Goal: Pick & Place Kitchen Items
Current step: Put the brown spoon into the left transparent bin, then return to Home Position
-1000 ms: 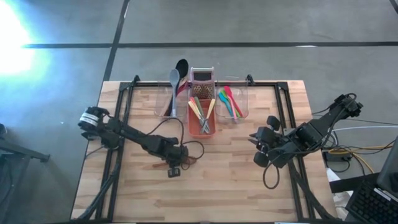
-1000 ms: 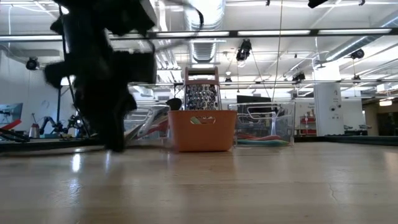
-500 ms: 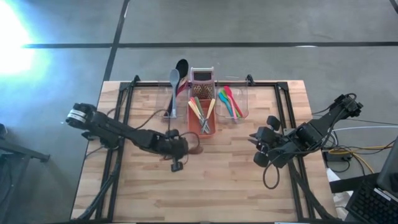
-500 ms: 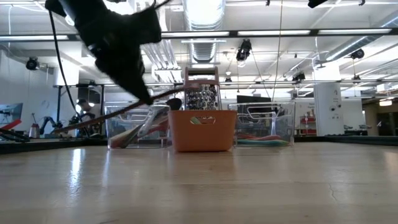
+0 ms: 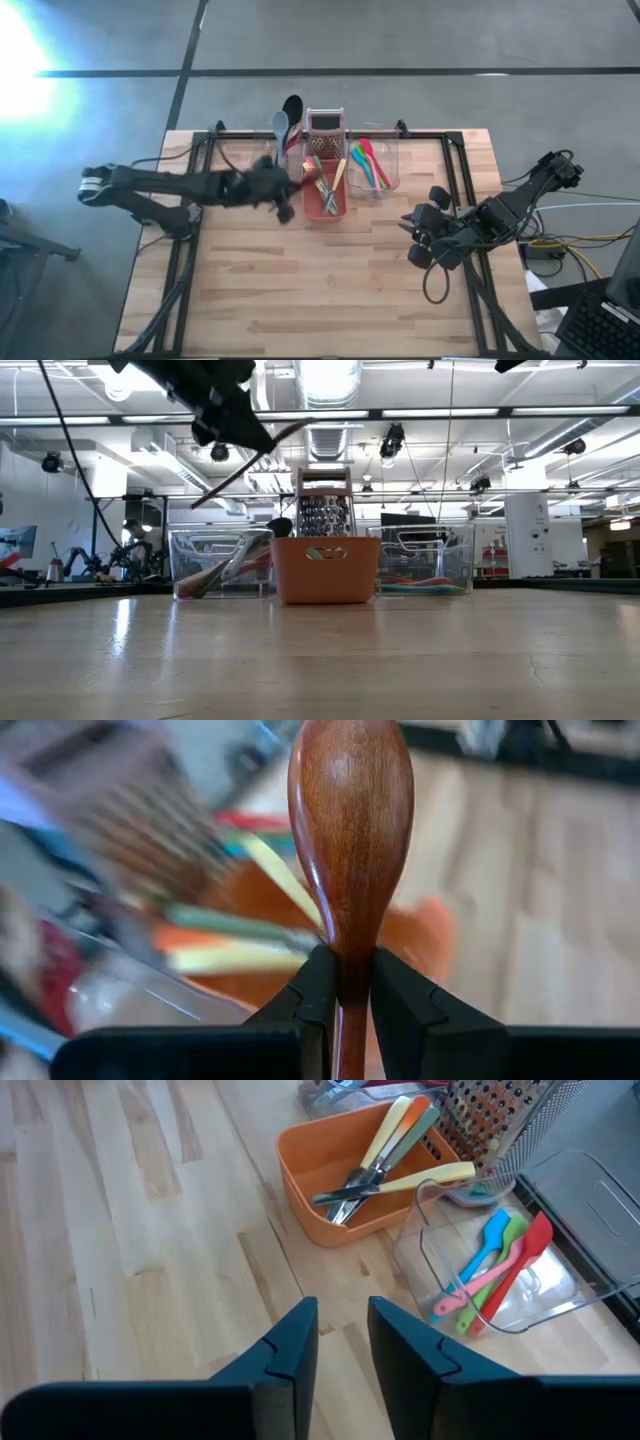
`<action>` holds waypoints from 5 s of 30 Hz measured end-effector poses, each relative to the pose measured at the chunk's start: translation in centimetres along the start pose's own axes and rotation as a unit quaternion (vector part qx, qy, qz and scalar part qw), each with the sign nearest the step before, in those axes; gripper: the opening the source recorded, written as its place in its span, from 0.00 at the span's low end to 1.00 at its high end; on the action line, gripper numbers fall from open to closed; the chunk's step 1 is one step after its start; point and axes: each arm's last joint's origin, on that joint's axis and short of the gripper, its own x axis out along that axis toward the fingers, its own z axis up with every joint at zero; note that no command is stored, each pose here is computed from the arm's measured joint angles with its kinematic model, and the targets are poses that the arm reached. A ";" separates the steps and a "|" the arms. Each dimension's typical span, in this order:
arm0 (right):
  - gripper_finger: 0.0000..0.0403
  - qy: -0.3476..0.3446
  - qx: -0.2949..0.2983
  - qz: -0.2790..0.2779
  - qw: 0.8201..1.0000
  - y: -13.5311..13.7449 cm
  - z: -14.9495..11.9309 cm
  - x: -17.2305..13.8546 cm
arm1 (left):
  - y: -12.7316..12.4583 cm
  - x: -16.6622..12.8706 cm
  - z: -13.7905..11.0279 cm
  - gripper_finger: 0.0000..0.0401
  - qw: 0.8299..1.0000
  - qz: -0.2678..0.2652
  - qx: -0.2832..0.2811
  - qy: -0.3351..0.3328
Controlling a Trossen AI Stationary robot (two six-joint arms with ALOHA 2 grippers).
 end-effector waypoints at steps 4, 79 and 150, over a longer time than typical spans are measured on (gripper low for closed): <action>0.23 0.000 -0.002 0.000 1.000 0.0 0.0 0.0 | 3.3 -1.2 1.7 0.11 0.997 0.039 -0.033 -0.053; 0.09 -0.077 -0.093 0.041 0.992 2.3 -3.0 4.5 | 2.7 -6.9 -4.9 0.52 0.949 -0.124 -0.006 -0.291; 0.02 -0.359 0.044 0.107 0.926 -13.8 -15.1 10.2 | 5.5 -7.7 -17.9 0.51 0.957 -0.009 -0.004 -0.291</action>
